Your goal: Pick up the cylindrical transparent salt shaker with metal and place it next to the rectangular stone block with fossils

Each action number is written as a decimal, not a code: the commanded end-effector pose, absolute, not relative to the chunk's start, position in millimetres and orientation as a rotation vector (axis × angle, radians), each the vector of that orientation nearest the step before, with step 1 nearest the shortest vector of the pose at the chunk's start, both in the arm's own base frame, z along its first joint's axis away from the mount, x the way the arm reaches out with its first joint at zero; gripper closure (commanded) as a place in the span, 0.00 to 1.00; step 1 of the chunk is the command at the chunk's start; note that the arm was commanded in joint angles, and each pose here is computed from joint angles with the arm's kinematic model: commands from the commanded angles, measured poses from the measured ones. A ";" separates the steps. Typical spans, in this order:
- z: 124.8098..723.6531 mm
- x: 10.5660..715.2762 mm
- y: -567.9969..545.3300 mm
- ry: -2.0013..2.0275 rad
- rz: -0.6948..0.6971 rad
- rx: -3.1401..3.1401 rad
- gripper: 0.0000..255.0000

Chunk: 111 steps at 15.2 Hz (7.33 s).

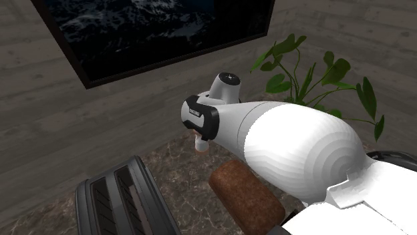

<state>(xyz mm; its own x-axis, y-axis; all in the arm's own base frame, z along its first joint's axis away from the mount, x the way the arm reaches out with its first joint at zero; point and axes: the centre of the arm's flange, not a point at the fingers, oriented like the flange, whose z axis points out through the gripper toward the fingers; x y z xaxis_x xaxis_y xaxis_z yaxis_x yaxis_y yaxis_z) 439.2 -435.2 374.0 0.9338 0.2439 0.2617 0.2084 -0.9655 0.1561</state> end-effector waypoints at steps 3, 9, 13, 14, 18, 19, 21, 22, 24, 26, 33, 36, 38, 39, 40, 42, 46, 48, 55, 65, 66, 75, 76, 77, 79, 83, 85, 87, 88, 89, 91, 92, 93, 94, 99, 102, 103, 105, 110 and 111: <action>373.3 439.4 -434.9 0.349 0.424 2.966 1.00; 399.9 439.5 -434.7 0.349 0.424 2.966 1.00; 421.1 439.5 -434.7 0.349 0.424 2.966 1.00; 426.3 439.5 -434.7 0.349 0.424 2.966 1.00; 447.5 439.5 -434.7 0.349 0.424 2.966 1.00; 452.7 439.5 -434.7 0.349 0.424 2.966 1.00; 463.3 439.5 -434.7 0.349 0.424 2.966 1.00; 468.6 439.5 -434.7 0.349 0.424 2.966 1.00; 479.1 439.5 -434.7 0.349 0.424 2.966 1.00; 489.7 439.5 -434.7 0.349 0.424 2.966 1.00; 526.7 439.5 -434.7 0.349 0.424 2.966 1.00; 542.5 439.5 -434.7 0.349 0.424 2.966 1.00; 553.1 439.5 -434.7 0.349 0.424 2.966 1.00; 558.3 439.5 -434.7 0.349 0.424 2.966 1.00; 563.6 439.5 -434.7 0.349 0.424 2.966 1.00; 574.2 439.5 -434.7 0.349 0.424 2.966 1.00; 595.3 439.5 -434.7 0.349 0.424 2.966 1.00; 605.9 439.5 -434.7 0.349 0.424 2.966 1.00; 635.2 426.4 -436.0 0.349 0.424 2.966 1.00; 635.7 295.0 -449.3 0.349 0.424 2.966 1.00; 635.7 281.9 -450.7 0.349 0.424 2.966 1.00; 636.1 163.7 -462.6 0.349 0.424 2.966 1.00; 636.1 150.6 -463.9 0.349 0.424 2.966 1.00; 636.2 137.4 -465.3 0.349 0.424 2.966 1.00; 636.3 111.2 -467.9 0.349 0.424 2.966 1.00; 636.4 58.6 -473.2 0.349 0.424 2.966 1.00; 636.5 32.3 -475.9 0.349 0.424 2.966 1.00; 636.6 6.1 -478.6 0.349 0.424 2.966 1.00; 636.6 -7.1 -479.9 0.349 0.424 2.966 1.00; 636.7 -20.2 -481.2 0.349 0.424 2.966 1.00; 636.8 -46.5 -483.9 0.349 0.424 2.966 1.00; 636.8 -59.6 -485.2 0.349 0.424 2.966 1.00; 636.8 -72.7 -486.5 0.349 0.424 2.966 1.00; 636.9 -85.9 -487.9 0.349 0.424 2.966 1.00; 637.1 -151.5 -494.5 0.349 0.424 2.966 1.00; 637.2 -185.4 -497.9 0.349 0.424 2.966 1.00; 631.9 -185.4 -497.9 0.349 0.424 2.966 1.00; 621.4 -185.4 -497.9 0.349 0.424 2.966 1.00; 595.0 -185.4 -497.9 0.349 0.424 2.966 1.00; 589.7 -185.4 -497.9 0.349 0.424 2.966 1.00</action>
<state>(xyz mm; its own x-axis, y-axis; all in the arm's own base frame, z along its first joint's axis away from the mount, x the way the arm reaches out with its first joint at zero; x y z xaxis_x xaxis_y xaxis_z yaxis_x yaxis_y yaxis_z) -185.0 -497.3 595.0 0.9339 0.2440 0.2613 0.2091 -0.9656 0.1544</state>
